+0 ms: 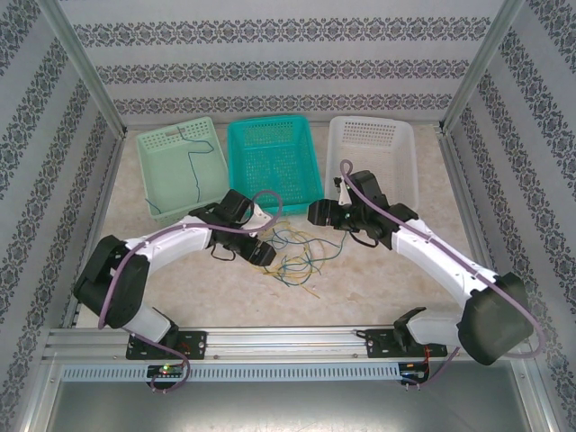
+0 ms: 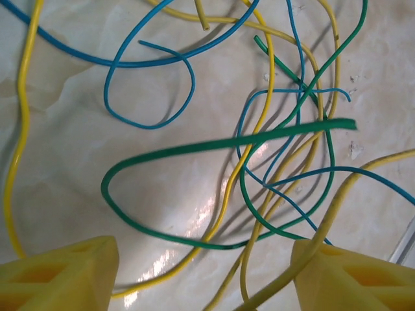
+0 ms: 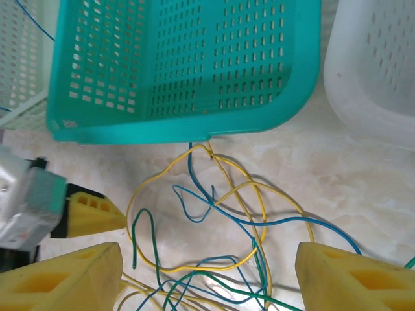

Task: Untangle the cables

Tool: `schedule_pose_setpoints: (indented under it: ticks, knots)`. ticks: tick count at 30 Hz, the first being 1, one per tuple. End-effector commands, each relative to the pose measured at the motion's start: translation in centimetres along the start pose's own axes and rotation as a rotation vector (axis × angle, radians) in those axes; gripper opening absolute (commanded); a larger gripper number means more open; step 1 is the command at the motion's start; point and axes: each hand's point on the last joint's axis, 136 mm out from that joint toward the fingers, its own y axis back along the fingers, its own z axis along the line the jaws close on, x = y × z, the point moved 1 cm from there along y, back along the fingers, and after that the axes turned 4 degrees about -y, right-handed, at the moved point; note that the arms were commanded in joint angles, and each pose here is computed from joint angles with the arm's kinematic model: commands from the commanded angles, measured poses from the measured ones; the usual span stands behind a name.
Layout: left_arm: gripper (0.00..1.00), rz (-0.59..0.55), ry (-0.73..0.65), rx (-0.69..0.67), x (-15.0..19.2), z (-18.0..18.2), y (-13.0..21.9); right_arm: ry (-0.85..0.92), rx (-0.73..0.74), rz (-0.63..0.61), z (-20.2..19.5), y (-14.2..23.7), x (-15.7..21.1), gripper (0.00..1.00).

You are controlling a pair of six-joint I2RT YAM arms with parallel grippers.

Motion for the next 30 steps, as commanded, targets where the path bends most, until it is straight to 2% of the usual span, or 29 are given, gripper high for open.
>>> schedule_pose_setpoints:
  ticks: [1,2,5,7,9,12,16,20,24,30]
  knots:
    - [0.61,-0.048,-0.04,-0.001,-1.7,-0.4,0.1,0.014,0.011,-0.064,-0.4,1.5,-0.6,0.72]
    - [0.56,-0.055,-0.04,-0.005,-1.9,-0.4,0.3,0.013,0.012,-0.073,-0.5,1.7,-0.6,0.72]
    - [0.29,-0.102,-0.045,-0.015,-3.1,-0.8,1.5,0.015,0.014,-0.072,-0.7,1.8,-0.4,0.72]
    - [0.16,-0.148,-0.061,-0.024,-4.3,-1.4,2.9,0.017,0.021,-0.058,-0.9,1.6,-0.2,0.73]
    - [0.09,-0.191,-0.074,-0.037,-5.4,-1.9,4.6,0.015,0.026,-0.051,-1.0,1.4,0.0,0.73]
    - [0.07,-0.267,-0.102,-0.052,-7.0,-2.8,7.2,0.005,0.03,-0.056,-1.3,1.2,0.1,0.73]
    - [0.07,-0.313,-0.117,-0.045,-8.4,-3.9,9.4,-0.009,0.022,-0.077,-1.4,1.2,0.3,0.73]
    - [0.06,-0.355,-0.132,-0.013,-9.6,-5.1,10.8,-0.014,0.01,-0.082,-1.5,1.3,0.9,0.73]
    - [0.06,-0.391,-0.143,0.018,-10.6,-6.0,11.9,0.085,-0.064,-0.075,0.8,1.6,1.6,0.76]
    - [0.05,-0.449,-0.159,0.087,-11.5,-7.6,13.2,0.094,-0.037,-0.051,0.3,0.7,2.5,0.77]
